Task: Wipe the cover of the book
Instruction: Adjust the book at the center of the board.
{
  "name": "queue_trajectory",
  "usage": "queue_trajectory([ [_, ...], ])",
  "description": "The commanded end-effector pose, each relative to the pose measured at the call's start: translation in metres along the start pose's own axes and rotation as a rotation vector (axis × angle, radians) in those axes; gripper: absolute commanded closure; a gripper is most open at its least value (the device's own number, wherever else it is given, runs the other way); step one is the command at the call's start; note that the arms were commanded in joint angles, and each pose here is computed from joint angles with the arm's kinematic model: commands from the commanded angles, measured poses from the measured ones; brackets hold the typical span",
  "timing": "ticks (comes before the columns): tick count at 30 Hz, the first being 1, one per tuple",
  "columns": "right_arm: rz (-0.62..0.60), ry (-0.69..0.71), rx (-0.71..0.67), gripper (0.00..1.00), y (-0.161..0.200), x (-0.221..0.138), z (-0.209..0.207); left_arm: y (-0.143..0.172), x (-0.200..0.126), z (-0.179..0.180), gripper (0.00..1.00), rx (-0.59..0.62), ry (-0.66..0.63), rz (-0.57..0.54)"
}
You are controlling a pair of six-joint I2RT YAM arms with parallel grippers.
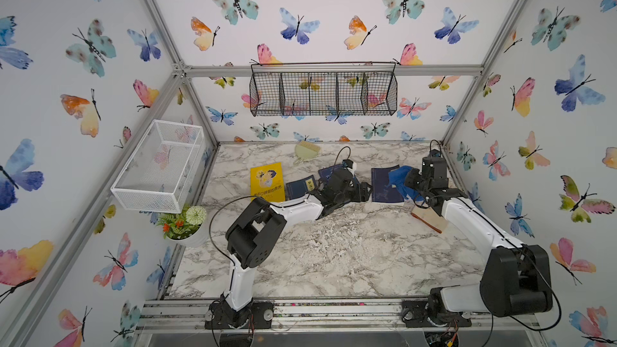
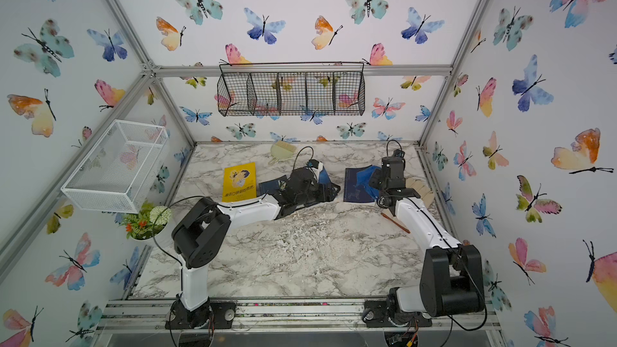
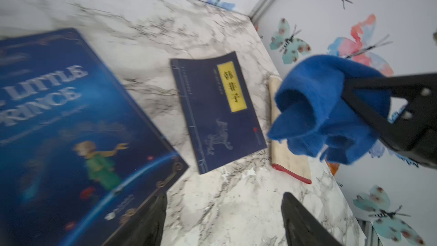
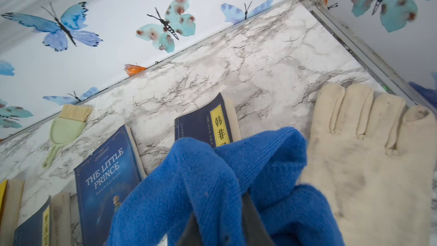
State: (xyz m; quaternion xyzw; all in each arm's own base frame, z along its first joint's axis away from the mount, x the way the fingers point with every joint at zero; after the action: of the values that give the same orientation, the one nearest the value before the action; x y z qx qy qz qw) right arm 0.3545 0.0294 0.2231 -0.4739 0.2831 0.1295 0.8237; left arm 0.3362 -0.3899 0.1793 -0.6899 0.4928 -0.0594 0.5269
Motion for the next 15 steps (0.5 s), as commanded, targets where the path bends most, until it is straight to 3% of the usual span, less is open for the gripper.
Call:
queue_trajectory([
  [1,0.030,0.014,0.042,0.80,-0.002,0.004,-0.011,0.005,0.029,-0.014,0.21,0.063,0.032,0.058],
  [4,0.036,0.016,0.041,0.80,-0.002,0.007,-0.014,0.006,0.055,-0.018,0.19,0.078,0.013,0.083],
  [10,0.046,0.060,0.020,0.80,0.003,0.010,-0.023,0.020,0.093,0.000,0.19,0.109,-0.176,0.140],
  [15,0.069,0.008,0.031,0.80,0.003,0.015,-0.016,0.033,0.104,0.014,0.19,0.183,-0.295,0.164],
])
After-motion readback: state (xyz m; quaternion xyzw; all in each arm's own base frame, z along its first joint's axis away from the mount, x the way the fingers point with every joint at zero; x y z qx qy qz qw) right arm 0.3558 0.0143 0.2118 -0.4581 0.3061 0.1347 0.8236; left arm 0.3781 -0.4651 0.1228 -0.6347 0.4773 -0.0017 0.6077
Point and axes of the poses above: each gripper's point midway between its finger pads, its own x axis out along the fingers, its own z axis along the line the jaws close on, y = z × x, the point moved 8 cm from there along -x, back along the fingers, and after that the axes turned 10 degrees about x, right-handed, at the moved point
